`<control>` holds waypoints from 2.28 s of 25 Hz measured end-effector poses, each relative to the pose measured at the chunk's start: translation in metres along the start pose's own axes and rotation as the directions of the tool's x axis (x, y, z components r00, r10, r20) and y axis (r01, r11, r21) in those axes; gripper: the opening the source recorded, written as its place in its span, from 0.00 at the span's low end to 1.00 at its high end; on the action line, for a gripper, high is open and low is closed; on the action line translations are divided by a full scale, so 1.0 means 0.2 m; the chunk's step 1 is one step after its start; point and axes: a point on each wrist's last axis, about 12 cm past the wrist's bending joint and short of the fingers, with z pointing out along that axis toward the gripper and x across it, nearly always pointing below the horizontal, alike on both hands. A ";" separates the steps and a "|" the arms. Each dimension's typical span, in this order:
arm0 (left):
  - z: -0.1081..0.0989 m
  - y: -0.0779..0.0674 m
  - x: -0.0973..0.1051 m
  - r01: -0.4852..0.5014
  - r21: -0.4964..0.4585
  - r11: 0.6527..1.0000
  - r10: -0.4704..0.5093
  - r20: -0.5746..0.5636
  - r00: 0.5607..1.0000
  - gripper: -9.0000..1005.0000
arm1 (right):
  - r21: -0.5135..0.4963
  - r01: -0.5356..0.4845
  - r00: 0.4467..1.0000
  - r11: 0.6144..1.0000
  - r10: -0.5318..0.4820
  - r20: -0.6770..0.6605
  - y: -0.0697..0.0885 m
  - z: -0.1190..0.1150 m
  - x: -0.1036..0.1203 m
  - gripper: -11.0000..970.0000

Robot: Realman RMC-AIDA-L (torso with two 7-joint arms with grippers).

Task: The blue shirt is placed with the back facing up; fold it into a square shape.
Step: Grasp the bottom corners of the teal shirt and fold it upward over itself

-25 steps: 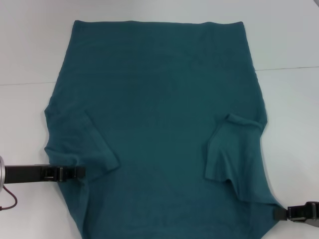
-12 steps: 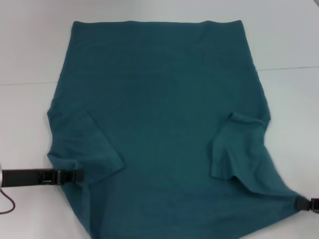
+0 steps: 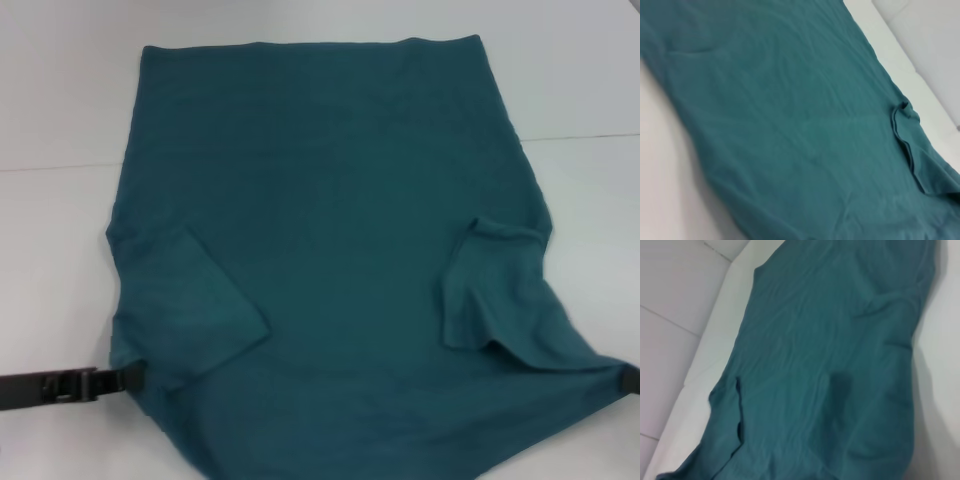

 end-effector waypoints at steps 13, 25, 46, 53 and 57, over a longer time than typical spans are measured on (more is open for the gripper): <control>-0.09 0.01 0.19 0.052 0.052 0.997 -0.053 0.016 0.998 0.03 | 0.065 0.010 1.000 0.998 -0.011 0.007 -0.05 -0.10 0.03 0.05; -0.09 -0.01 0.28 0.064 0.099 0.993 -0.064 -0.005 0.998 0.03 | 0.075 -0.001 1.000 0.997 0.000 0.003 -0.08 -0.22 0.12 0.05; -0.13 -0.01 0.21 0.053 0.116 0.992 -0.060 0.053 0.997 0.03 | 0.091 -0.025 0.994 0.996 0.015 0.110 -0.10 -0.27 0.11 0.05; -0.10 -0.02 -0.07 -0.051 0.103 0.993 0.033 0.173 0.984 0.03 | 0.074 0.039 0.974 0.996 -0.055 0.222 -0.06 -0.14 -0.08 0.05; -0.05 -0.03 -0.22 -0.103 0.062 0.993 0.082 0.278 0.957 0.03 | 0.074 0.083 0.958 0.994 -0.100 0.270 -0.01 -0.01 -0.20 0.05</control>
